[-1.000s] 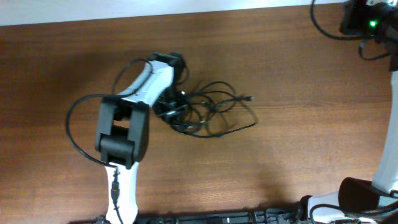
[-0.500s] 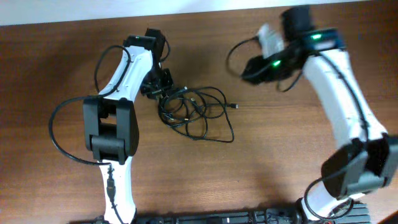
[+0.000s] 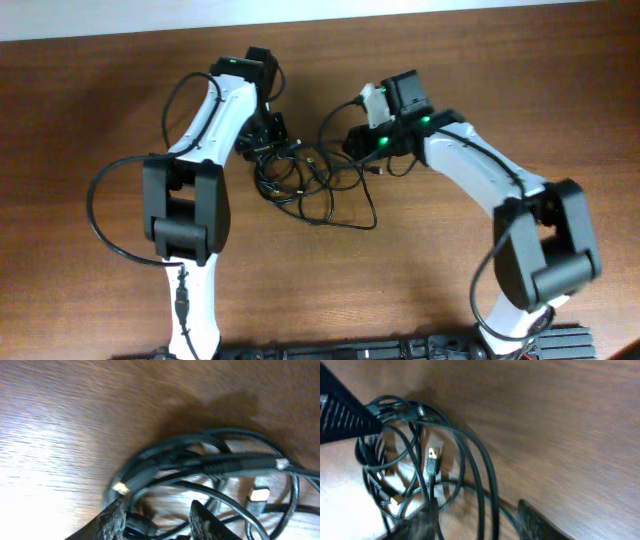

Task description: Untangle cables

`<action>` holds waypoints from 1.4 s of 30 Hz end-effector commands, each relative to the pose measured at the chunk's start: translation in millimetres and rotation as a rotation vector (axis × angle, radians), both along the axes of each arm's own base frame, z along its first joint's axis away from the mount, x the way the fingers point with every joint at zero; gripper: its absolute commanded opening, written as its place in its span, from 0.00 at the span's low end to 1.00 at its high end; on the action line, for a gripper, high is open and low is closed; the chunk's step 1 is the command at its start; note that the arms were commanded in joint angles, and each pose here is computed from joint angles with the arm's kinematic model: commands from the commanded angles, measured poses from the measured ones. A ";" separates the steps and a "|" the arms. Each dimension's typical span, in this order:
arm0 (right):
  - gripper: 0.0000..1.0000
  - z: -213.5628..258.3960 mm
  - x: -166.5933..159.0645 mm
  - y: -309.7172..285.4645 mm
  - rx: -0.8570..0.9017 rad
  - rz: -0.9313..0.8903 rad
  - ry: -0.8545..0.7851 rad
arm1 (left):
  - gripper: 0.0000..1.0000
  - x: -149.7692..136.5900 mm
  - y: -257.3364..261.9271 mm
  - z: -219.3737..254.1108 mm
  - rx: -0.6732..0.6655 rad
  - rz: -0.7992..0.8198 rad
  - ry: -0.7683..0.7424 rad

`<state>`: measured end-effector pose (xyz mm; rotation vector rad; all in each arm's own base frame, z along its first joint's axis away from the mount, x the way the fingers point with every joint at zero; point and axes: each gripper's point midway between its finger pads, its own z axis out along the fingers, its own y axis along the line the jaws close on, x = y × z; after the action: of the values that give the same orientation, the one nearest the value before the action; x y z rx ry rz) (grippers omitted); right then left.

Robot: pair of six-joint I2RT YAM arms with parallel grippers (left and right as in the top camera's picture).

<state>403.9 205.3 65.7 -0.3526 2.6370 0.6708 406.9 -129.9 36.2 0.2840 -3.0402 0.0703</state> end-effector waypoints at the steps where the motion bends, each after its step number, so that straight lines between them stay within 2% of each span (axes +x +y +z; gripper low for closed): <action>1: 0.36 -35.3 1.6 7.9 0.015 -0.075 0.085 | 0.44 -6.3 -14.0 -1.0 -0.004 -0.046 0.016; 5: 0.26 -56.1 -0.8 4.1 -0.016 -0.092 0.123 | 0.45 -14.7 -14.0 -0.4 0.007 -0.043 0.047; 6: 0.17 -56.6 -1.3 3.7 -0.018 -0.092 0.126 | 0.45 -17.2 -13.1 -0.1 0.010 -0.043 0.058; 8: 0.09 -56.6 -1.2 3.6 -0.018 -0.093 0.126 | 0.45 -23.0 -10.8 -1.1 0.021 -0.037 0.080; 10: 0.04 -56.5 -1.0 3.3 -0.018 -0.093 0.125 | 0.44 -33.4 7.0 -5.0 0.128 0.054 0.114; 11: 0.04 -56.2 -0.8 3.4 -0.017 -0.093 0.124 | 0.45 -39.2 15.9 -7.9 0.182 0.097 0.129; 15: 0.04 -52.9 0.8 3.5 -0.015 -0.090 0.115 | 0.53 -51.9 23.8 -33.3 0.230 0.194 0.147; 16: 0.04 -44.7 4.6 2.1 -0.013 -0.089 0.099 | 0.49 -54.7 24.5 -42.9 0.230 0.194 0.146; 18: 0.04 -18.3 16.3 -6.1 -0.011 -0.091 0.062 | 0.35 -65.7 28.3 -58.9 0.239 0.191 0.165; 19: 0.04 1.1 24.9 -17.1 -0.023 -0.109 0.037 | 0.33 -71.5 32.0 -64.2 0.253 0.189 0.176; 23: 0.04 86.7 58.9 -131.5 -0.260 -0.400 -0.083 | 0.22 -84.8 70.3 -61.3 0.428 0.161 0.198; 25: 0.04 126.9 60.3 -208.9 -0.407 -0.591 -0.120 | 0.25 -82.9 86.5 -57.6 0.482 0.165 0.192; 29: 0.04 164.8 44.9 -291.0 -0.460 -0.754 -0.101 | 0.28 -80.1 105.9 -57.2 0.487 0.215 0.199; 31: 0.04 169.5 36.7 -318.4 -0.464 -0.809 -0.086 | 0.29 -79.1 114.3 -57.0 0.483 0.241 0.205; 34: 0.04 167.3 32.6 -326.4 -0.471 -0.770 -0.076 | 0.30 -74.1 119.6 -55.1 0.472 0.245 0.199; 35: 0.04 169.7 30.0 -338.7 -0.525 -0.812 -0.082 | 0.31 -72.3 119.9 -54.4 0.472 0.247 0.194; 36: 0.04 173.2 25.4 -354.0 -0.580 -0.888 -0.085 | 0.36 -70.3 119.7 -54.1 0.470 0.249 0.187; 38: 0.04 180.2 0.6 -398.2 -0.715 -1.077 -0.058 | 0.38 -69.4 119.5 -54.3 0.469 0.250 0.184; 40: 0.05 165.5 -6.4 -389.8 -0.613 -1.032 0.018 | 0.31 -67.3 115.1 -56.6 0.444 0.257 0.178; 42: 0.15 152.7 -3.9 -366.2 -0.484 -0.956 0.071 | 0.30 -63.2 108.3 -60.0 0.407 0.266 0.165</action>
<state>401.1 -171.1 214.5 0.7533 2.5671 -0.4137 344.8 -21.8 3.0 0.6653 -2.8410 -0.5548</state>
